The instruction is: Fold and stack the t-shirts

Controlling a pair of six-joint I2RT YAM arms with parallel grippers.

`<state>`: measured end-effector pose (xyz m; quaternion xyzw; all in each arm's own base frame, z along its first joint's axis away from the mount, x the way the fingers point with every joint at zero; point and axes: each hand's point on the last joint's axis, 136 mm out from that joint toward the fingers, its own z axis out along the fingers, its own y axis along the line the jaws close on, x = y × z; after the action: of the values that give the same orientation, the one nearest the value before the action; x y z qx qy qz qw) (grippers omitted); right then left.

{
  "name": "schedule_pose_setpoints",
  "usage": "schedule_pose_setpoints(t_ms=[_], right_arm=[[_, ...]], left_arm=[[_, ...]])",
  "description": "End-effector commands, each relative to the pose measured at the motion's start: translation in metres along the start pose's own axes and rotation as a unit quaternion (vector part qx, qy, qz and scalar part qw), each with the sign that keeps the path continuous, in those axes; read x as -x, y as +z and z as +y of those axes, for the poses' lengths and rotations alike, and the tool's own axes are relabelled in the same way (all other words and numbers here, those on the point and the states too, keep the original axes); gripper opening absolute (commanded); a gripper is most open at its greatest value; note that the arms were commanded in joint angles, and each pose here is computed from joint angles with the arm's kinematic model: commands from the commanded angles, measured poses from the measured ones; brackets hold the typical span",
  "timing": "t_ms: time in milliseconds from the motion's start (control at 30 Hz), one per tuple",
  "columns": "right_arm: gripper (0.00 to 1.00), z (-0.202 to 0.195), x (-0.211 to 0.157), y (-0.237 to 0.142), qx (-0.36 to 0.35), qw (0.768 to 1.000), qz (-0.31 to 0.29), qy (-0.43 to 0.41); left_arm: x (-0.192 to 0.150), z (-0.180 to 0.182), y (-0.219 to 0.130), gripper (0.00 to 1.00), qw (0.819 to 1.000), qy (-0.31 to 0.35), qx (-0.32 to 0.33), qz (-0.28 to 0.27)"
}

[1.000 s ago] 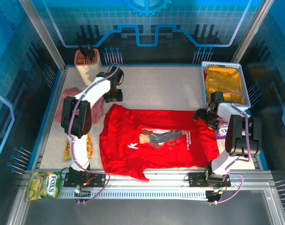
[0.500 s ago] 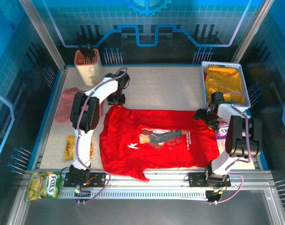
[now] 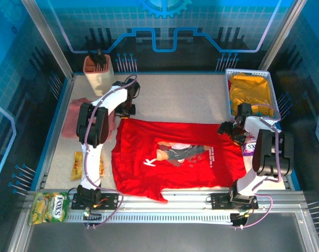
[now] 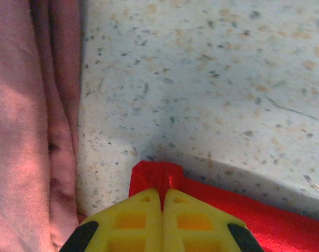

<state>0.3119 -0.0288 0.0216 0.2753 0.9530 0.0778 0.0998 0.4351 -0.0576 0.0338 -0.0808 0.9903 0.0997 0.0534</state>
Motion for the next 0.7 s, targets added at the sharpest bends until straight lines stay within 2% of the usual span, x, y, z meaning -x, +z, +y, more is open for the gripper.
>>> schedule_pose_setpoints(t_ms=[0,133,367,600,667], right_arm=[[0.86,-0.018,-0.005,0.003,-0.023,1.000,0.006,0.020],[0.86,-0.019,-0.004,0.002,-0.022,0.999,0.003,0.028],[0.85,-0.019,0.001,-0.001,-0.010,0.999,-0.003,0.039],[0.85,-0.022,-0.009,0.004,-0.011,0.999,0.009,0.039],[0.85,-0.020,-0.008,0.004,-0.006,0.999,0.009,0.039]], left_arm=[[0.000,0.016,-0.005,0.00,0.997,-0.062,-0.036,0.002],[0.007,0.034,-0.015,0.01,0.992,-0.107,-0.061,-0.025],[0.017,0.058,-0.028,0.08,0.987,-0.137,-0.058,-0.065],[0.017,0.063,-0.021,0.36,0.986,-0.143,-0.055,-0.060],[0.016,0.064,-0.022,0.38,0.987,-0.144,-0.051,-0.059]])
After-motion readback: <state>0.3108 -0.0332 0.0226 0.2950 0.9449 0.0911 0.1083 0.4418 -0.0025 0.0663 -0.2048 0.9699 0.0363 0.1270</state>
